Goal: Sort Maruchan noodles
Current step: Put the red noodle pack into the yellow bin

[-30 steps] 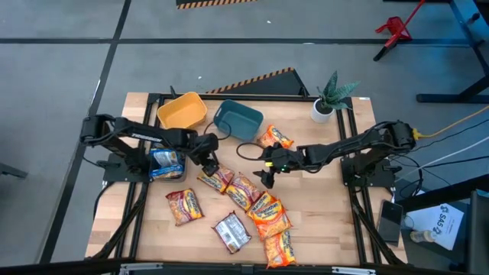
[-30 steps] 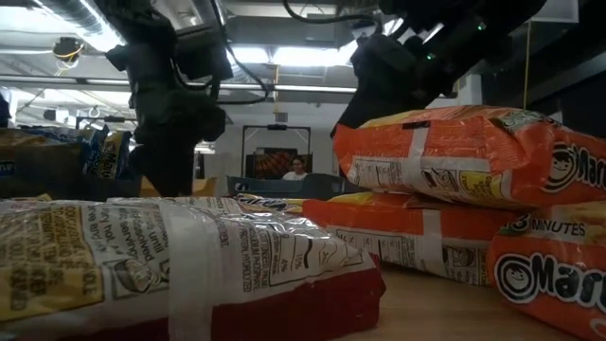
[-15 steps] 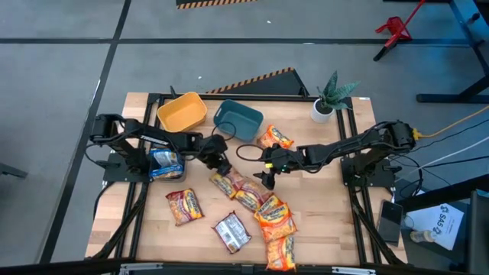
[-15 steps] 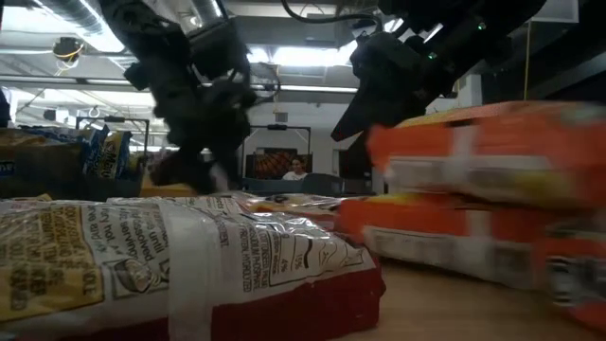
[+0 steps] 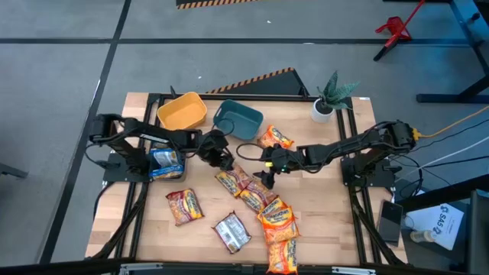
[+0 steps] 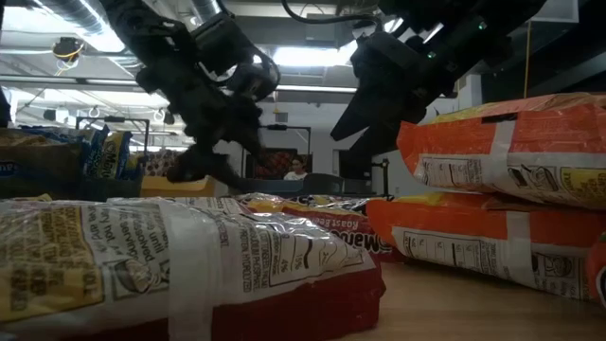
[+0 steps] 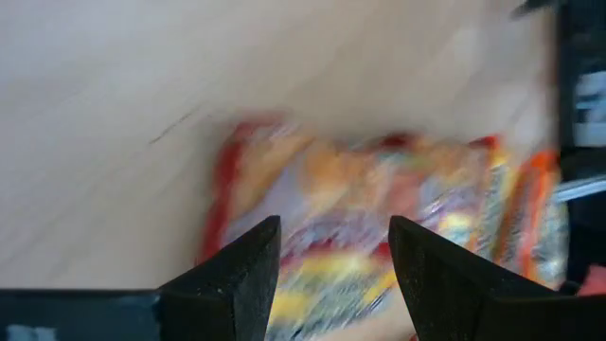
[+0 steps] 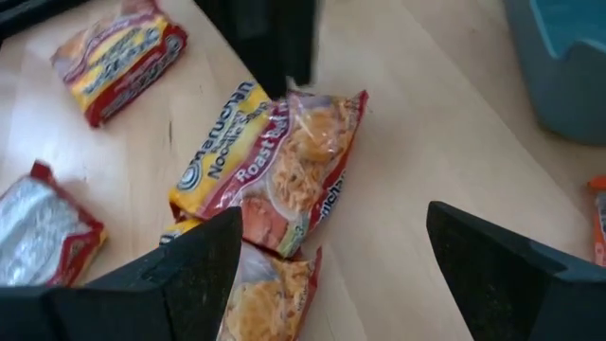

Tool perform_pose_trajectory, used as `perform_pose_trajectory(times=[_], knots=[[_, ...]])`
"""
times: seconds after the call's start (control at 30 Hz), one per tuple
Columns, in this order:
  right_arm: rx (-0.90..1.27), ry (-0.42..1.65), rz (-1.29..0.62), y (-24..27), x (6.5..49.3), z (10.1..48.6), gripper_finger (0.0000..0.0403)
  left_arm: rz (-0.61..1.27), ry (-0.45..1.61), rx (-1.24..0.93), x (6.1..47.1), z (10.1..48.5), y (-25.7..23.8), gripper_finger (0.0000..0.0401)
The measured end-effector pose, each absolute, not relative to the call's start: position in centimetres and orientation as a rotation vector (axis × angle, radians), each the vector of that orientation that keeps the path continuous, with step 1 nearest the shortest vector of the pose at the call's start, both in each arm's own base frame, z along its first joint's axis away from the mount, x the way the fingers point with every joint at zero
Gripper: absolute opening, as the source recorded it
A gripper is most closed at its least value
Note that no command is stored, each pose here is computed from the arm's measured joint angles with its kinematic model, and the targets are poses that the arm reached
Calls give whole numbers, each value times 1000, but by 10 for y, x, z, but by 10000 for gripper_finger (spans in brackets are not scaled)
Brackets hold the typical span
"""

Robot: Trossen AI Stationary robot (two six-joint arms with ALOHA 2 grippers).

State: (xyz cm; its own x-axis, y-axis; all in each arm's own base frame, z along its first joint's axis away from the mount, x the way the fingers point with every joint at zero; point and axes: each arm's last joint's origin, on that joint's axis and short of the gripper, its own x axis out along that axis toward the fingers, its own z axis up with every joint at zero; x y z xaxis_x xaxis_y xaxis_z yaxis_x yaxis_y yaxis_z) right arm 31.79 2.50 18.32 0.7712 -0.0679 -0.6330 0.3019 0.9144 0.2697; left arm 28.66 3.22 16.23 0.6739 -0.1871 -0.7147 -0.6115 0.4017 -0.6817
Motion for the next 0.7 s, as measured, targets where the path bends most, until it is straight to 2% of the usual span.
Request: perform_pose_trajectory(times=[0.13, 0.27, 0.5, 0.7], knots=[[451, 656, -236, 23, 318, 183, 321, 365, 912, -1141, 273, 174, 29, 192], [409, 635, -198, 27, 324, 177, 321, 472, 974, -1061, 264, 174, 26, 192], [368, 705, -145, 28, 331, 155, 321, 364, 969, -979, 280, 158, 17, 192], [369, 747, -138, 29, 332, 145, 321, 294, 1062, -918, 284, 139, 14, 192]])
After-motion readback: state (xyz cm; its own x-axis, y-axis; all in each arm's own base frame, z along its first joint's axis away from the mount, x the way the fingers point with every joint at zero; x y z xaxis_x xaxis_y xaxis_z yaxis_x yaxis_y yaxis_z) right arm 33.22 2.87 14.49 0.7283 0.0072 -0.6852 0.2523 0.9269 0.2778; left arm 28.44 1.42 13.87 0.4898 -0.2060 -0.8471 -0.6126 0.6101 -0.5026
